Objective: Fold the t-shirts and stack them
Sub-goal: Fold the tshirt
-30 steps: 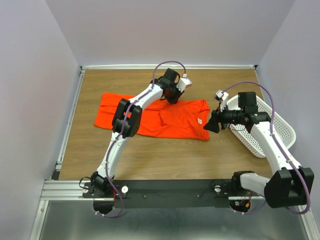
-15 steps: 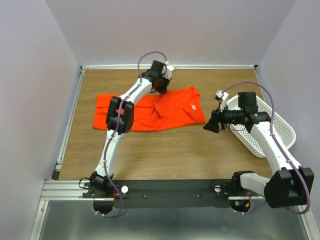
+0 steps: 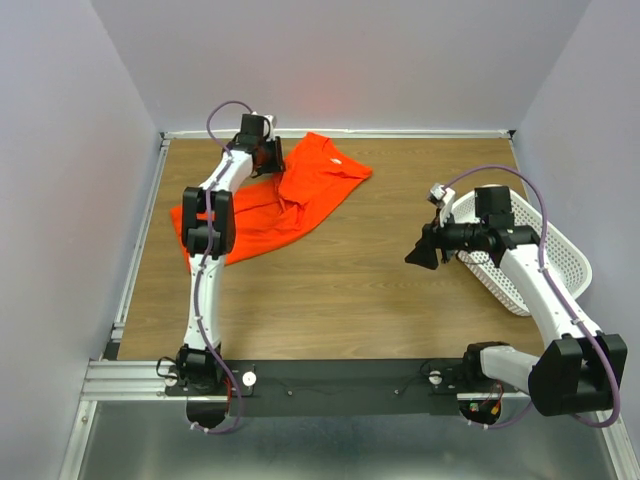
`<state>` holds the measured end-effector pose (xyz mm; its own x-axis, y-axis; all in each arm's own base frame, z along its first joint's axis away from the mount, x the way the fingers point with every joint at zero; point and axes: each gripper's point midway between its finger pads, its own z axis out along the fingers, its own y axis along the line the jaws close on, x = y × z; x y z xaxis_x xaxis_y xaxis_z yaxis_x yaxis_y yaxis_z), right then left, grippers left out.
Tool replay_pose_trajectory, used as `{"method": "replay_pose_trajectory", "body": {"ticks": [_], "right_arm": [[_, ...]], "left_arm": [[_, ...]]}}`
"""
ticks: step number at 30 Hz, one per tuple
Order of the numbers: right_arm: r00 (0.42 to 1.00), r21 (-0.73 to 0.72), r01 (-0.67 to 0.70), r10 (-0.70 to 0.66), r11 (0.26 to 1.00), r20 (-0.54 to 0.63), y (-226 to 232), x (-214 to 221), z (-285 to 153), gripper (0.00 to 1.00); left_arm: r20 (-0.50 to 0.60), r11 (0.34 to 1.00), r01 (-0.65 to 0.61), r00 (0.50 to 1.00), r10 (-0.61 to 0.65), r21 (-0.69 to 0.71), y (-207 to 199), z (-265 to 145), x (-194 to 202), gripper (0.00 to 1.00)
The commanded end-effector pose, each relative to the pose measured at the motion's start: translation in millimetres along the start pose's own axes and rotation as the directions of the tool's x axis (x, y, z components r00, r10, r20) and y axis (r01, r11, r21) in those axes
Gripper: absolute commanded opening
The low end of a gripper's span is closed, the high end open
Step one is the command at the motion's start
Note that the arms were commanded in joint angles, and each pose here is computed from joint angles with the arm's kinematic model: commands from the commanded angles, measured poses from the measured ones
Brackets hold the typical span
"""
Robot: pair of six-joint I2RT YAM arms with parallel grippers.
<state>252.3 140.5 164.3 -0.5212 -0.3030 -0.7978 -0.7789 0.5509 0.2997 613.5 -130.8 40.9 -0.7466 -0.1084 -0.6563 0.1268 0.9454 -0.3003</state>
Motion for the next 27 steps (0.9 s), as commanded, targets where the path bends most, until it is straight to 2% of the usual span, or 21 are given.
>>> {"method": "replay_pose_trajectory", "body": {"ticks": [1, 5, 6, 7, 8, 9, 10, 11, 12, 13, 14, 15, 17, 18, 21, 22, 23, 24, 26, 27], "right_arm": [[0.997, -0.149, 0.077, -0.076, 0.986, 0.016, 23.9, 6.0, 9.2, 0.68], [0.95, -0.304, 0.298, -0.311, 0.905, 0.006, 61.8, 15.3, 35.1, 0.67], [0.923, -0.321, 0.365, -0.385, 0.874, 0.002, 66.7, 18.2, 42.4, 0.67], [0.861, -0.378, 0.479, -0.508, 0.792, 0.028, 84.2, 22.1, 54.5, 0.7], [0.823, -0.384, 0.538, -0.567, 0.75, 0.044, 85.7, 21.0, 70.0, 0.73], [0.785, -0.383, 0.586, -0.617, 0.714, 0.048, 87.7, 19.6, 82.3, 0.73], [0.729, -0.384, 0.638, -0.685, 0.668, 0.019, 94.4, 24.7, 98.9, 0.74], [0.698, -0.389, 0.66, -0.716, 0.643, 0.001, 91.4, 22.6, 125.5, 0.74], [0.646, -0.381, 0.696, -0.763, 0.608, -0.038, 96.5, 23.9, 144.4, 0.73], [0.627, -0.373, 0.708, -0.777, 0.6, -0.061, 96.6, 22.8, 162.5, 0.72], [0.6, -0.329, 0.746, -0.799, 0.579, -0.046, 101.0, -2.3, 181.3, 0.71], [0.565, -0.314, 0.765, -0.82, 0.563, -0.094, 101.6, 8.1, 216.0, 0.71], [0.521, -0.268, 0.809, -0.849, 0.524, -0.087, 108.0, -7.5, 249.8, 0.71], [0.486, -0.234, 0.838, -0.869, 0.493, -0.091, 113.2, -16.8, 283.5, 0.7], [0.461, -0.184, 0.863, -0.883, 0.47, -0.09, 118.4, -31.4, 327.7, 0.69], [0.459, -0.164, 0.868, -0.883, 0.469, -0.098, 121.3, -35.2, 350.3, 0.68], [0.46, -0.15, 0.87, -0.883, 0.47, -0.094, 122.5, -41.1, 359.6, 0.68], [0.455, -0.145, 0.874, -0.886, 0.464, -0.092, 126.0, -42.3, 367.7, 0.68], [0.452, -0.117, 0.878, -0.885, 0.463, -0.113, 122.2, -42.5, 389.9, 0.66], [0.445, -0.114, 0.882, -0.888, 0.457, -0.12, 122.2, -39.4, 396.5, 0.66]], "left_arm": [[0.192, 0.998, -0.054, 0.98, 0.046, 0.036, -45.6, -66.8, -74.2, 0.49], [0.325, 0.996, -0.048, 0.943, 0.072, -0.081, -39.9, -132.6, -112.8, 0.54], [0.407, 0.994, -0.045, 0.91, 0.082, -0.098, -48.0, -177.4, -135.0, 0.56], [0.401, 0.984, -0.005, 0.913, 0.076, -0.175, -29.8, -183.1, -120.0, 0.61], [0.465, 0.982, 0.02, 0.883, 0.072, -0.19, -25.6, -203.9, -129.0, 0.63], [0.552, 0.982, 0.036, 0.831, 0.073, -0.184, -31.7, -254.6, -143.2, 0.65], [0.551, 0.977, 0.065, 0.832, 0.058, -0.201, -19.2, -255.8, -123.1, 0.69], [0.614, 0.979, 0.082, 0.788, 0.051, -0.187, -21.7, -299.9, -127.3, 0.7], [0.596, 0.97, 0.123, 0.803, 0.029, -0.212, 3.0, -302.4, -105.2, 0.72], [0.615, 0.968, 0.157, 0.788, -0.003, -0.196, 10.3, -318.1, -98.3, 0.72], [0.63, 0.965, 0.182, 0.776, -0.023, -0.189, 18.5, -331.3, -91.6, 0.72], [0.654, 0.952, 0.23, 0.756, -0.046, -0.2, 40.0, -358.8, -74.5, 0.72], [0.667, 0.944, 0.261, 0.742, -0.065, -0.199, 50.7, -379.8, -51.6, 0.72], [0.68, 0.942, 0.267, 0.731, -0.06, -0.204, 51.9, -395.5, -29.5, 0.72], [0.699, 0.93, 0.265, 0.715, -0.011, -0.256, 59.4, -418.9, -0.4, 0.72], [0.72, 0.922, 0.27, 0.693, 0.014, -0.278, 58.8, -434.3, 11.1, 0.72], [0.717, 0.914, 0.265, 0.696, 0.038, -0.306, 60.8, -440.1, 18.8, 0.72], [0.738, 0.91, 0.264, 0.671, 0.065, -0.32, 57.8, -456.7, 22.2, 0.72], [0.739, 0.889, 0.279, 0.667, 0.093, -0.364, 63.1, -467.3, 32.3, 0.72], [0.752, 0.883, 0.273, 0.648, 0.125, -0.382, 60.9, -480.5, 34.6, 0.72]]}}
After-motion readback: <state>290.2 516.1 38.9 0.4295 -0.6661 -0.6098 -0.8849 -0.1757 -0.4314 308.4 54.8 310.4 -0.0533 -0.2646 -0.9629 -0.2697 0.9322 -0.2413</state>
